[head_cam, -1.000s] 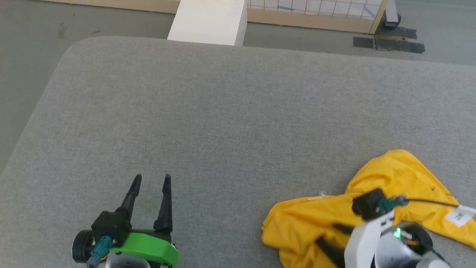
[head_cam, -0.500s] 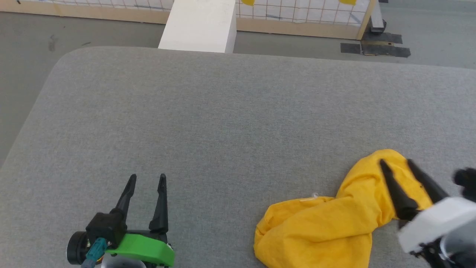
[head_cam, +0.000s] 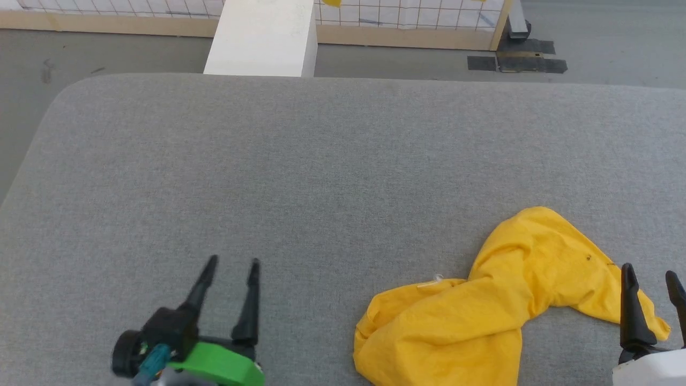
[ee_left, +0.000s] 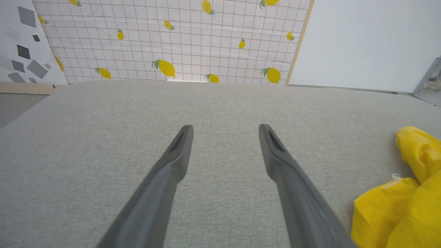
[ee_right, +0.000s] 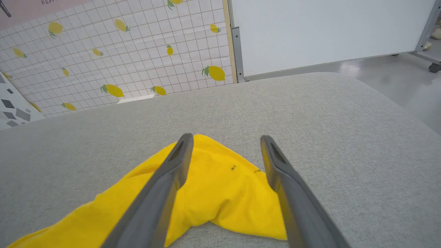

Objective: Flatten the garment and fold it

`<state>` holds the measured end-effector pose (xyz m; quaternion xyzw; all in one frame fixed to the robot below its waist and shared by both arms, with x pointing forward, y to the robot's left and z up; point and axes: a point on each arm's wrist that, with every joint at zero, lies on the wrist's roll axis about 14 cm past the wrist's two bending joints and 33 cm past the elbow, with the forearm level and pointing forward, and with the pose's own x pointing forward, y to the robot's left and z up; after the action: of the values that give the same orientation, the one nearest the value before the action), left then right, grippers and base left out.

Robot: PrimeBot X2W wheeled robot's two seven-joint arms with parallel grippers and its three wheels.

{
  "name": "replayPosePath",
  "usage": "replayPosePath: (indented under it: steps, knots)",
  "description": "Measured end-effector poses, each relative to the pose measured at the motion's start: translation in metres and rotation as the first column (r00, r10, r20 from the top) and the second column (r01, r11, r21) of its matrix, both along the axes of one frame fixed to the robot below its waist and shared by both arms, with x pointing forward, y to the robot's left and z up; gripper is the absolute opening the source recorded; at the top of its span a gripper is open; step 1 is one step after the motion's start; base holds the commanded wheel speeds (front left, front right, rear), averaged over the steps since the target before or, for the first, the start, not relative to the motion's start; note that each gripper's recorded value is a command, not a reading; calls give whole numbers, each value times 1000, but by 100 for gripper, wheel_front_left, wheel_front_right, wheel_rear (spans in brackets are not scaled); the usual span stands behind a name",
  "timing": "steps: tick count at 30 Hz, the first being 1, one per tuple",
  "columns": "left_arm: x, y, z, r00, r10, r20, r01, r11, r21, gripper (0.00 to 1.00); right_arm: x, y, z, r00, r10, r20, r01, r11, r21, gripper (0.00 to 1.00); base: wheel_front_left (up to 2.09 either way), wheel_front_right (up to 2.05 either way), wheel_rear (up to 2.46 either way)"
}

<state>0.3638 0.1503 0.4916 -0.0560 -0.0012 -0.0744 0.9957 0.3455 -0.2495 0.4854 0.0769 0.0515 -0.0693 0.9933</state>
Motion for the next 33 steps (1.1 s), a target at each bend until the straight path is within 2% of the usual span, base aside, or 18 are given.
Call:
replayPosePath:
  steps: [4,9,12,16,22,25,30,31,32,33]
  knots:
    - [1,-35,-13,978,-169,-124,171,985,10,100,6,-4,4,1000,-10,14,10,1000,-19,100,0,0,0]
    - [7,-73,-19,905,-344,-251,367,929,50,100,15,-5,6,1000,-11,21,11,1000,-23,100,0,0,0]
    - [2,-91,-34,832,-420,-362,478,875,83,100,20,-3,4,1000,-3,14,3,1000,-22,100,0,0,0]
    - [-7,-117,-49,724,-515,-459,600,798,53,100,26,0,3,1000,4,13,-4,1000,-21,100,0,0,0]
    - [-14,-138,-68,601,-576,-555,705,709,29,100,27,-5,-1,1000,-10,-7,10,1000,-29,100,0,0,0]
    - [-22,-140,-86,538,-571,-620,742,670,27,100,26,-9,-4,1000,-21,-20,20,999,-32,100,0,0,0]
    - [-36,-146,-105,451,-583,-675,777,629,-24,100,22,-14,-8,999,-37,-35,36,999,-37,100,0,0,0]
    - [-37,-148,-106,442,-588,-677,787,617,-22,37,21,-15,-8,999,-41,-36,39,999,-38,100,0,0,0]
    - [-37,-151,-106,443,-596,-670,792,610,-19,0,21,-16,-8,998,-44,-38,42,998,-38,100,0,0,0]
    - [-37,-152,-106,442,-600,-667,795,607,-19,0,20,-16,-8,998,-46,-38,44,998,-38,100,0,0,0]
